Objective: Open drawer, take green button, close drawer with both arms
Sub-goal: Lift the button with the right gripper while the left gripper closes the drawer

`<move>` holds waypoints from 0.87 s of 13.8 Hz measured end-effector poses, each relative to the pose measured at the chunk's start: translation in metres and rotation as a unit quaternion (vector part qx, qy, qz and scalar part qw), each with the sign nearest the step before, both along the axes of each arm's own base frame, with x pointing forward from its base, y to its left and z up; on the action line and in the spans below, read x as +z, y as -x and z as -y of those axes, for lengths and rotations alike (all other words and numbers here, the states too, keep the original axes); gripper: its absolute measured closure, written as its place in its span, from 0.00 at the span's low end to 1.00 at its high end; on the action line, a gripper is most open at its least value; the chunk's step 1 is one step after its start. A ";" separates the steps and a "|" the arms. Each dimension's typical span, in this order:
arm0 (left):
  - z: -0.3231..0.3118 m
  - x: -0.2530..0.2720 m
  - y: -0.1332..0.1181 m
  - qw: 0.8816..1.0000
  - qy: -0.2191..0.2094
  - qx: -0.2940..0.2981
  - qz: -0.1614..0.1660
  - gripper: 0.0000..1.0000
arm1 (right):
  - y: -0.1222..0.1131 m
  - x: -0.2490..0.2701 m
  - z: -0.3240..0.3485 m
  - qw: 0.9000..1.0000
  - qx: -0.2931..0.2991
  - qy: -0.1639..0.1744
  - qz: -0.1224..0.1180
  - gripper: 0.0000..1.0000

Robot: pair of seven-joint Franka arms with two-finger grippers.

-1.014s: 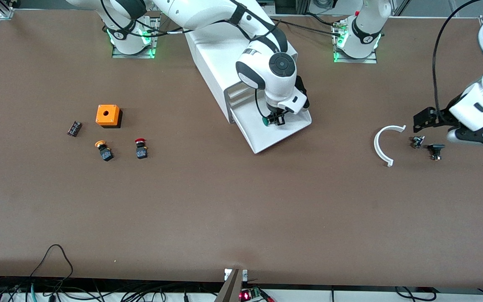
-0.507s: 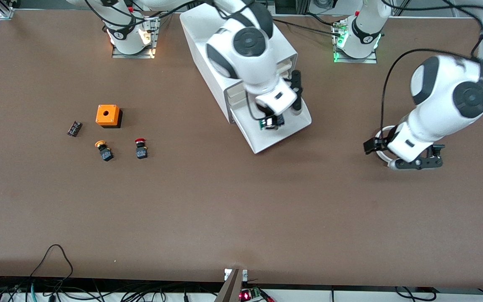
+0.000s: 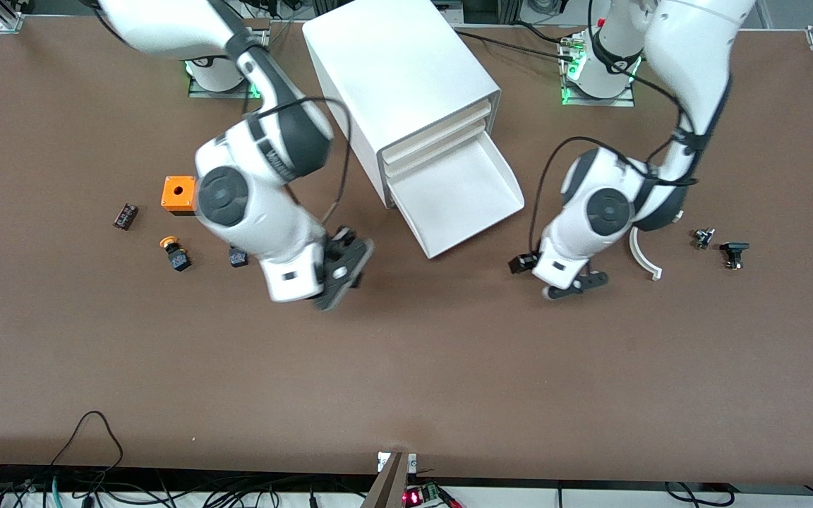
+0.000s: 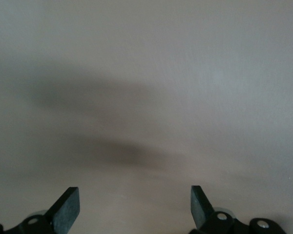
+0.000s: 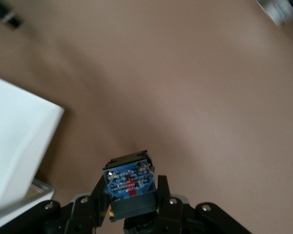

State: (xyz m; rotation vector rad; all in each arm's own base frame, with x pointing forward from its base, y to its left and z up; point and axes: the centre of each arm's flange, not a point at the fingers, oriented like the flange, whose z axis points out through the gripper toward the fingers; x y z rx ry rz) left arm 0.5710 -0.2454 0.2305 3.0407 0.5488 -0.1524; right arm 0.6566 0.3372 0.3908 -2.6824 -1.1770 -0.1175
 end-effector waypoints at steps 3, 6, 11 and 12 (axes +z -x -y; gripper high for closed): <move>0.028 -0.019 0.030 1.000 -0.008 0.000 -0.015 0.00 | 0.010 -0.017 0.053 0.992 -0.113 0.031 -0.049 0.57; 0.061 -0.026 0.064 0.999 -0.001 -0.035 -0.032 0.00 | 0.039 -0.050 0.063 0.969 -0.214 0.091 -0.088 0.57; 0.137 -0.018 0.143 0.991 0.019 -0.120 -0.055 0.00 | 0.078 -0.120 0.077 0.931 -0.327 0.124 -0.106 0.57; 0.144 -0.018 0.153 0.990 0.020 -0.130 -0.058 0.00 | 0.085 -0.137 0.080 0.928 -0.339 0.119 -0.098 0.57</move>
